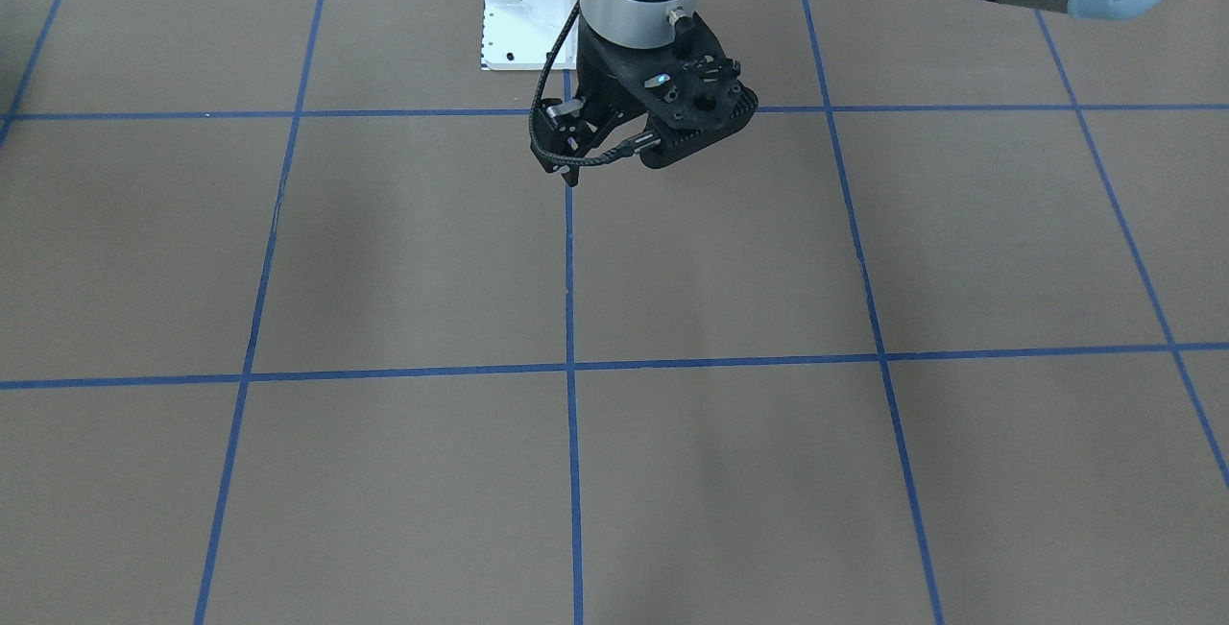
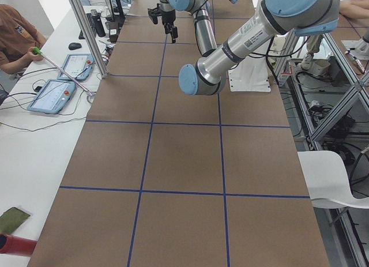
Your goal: Left arm hands cup to right arm to dump lemon
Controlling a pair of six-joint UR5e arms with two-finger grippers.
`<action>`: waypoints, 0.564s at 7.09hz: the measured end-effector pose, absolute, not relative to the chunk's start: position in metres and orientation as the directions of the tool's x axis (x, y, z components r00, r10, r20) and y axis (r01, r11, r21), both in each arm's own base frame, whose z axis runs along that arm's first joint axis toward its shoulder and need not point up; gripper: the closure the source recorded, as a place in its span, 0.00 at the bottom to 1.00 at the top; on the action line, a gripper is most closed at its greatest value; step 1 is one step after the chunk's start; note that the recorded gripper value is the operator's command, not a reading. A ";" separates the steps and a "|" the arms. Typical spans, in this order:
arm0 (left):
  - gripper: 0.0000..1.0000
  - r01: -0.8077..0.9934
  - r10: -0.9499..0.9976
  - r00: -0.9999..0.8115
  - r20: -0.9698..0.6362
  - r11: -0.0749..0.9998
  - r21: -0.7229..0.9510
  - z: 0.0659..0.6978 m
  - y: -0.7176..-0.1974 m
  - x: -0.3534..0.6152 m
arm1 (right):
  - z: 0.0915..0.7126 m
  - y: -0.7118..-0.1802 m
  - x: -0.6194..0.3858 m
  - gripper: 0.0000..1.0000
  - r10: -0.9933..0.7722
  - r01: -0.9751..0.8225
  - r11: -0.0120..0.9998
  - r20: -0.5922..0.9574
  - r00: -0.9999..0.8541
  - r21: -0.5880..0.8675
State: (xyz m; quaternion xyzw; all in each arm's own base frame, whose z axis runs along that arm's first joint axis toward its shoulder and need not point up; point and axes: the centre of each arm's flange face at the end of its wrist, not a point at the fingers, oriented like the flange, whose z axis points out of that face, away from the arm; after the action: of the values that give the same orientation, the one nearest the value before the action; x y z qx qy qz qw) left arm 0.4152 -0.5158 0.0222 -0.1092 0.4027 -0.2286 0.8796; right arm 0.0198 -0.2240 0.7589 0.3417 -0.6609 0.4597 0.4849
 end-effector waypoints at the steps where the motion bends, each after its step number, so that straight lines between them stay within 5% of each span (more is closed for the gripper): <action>1: 0.00 0.313 -0.492 0.574 -0.655 0.871 -0.380 0.027 -0.516 0.416 | 0.754 -0.229 0.014 0.49 -0.028 -0.920 0.342 0.976 -0.214 -0.192; 4: 0.00 0.306 -0.487 0.580 -0.654 0.873 -0.379 0.030 -0.517 0.418 | 0.716 -0.230 0.008 0.49 -0.086 -0.929 0.368 0.996 0.013 0.044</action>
State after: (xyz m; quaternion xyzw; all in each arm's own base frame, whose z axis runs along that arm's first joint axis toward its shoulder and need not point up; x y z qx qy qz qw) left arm 0.4183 -0.5169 0.0303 -0.1131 0.3996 -0.2247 0.8815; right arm 0.0076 -0.2295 0.7162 0.4244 -0.5979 0.3685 0.5715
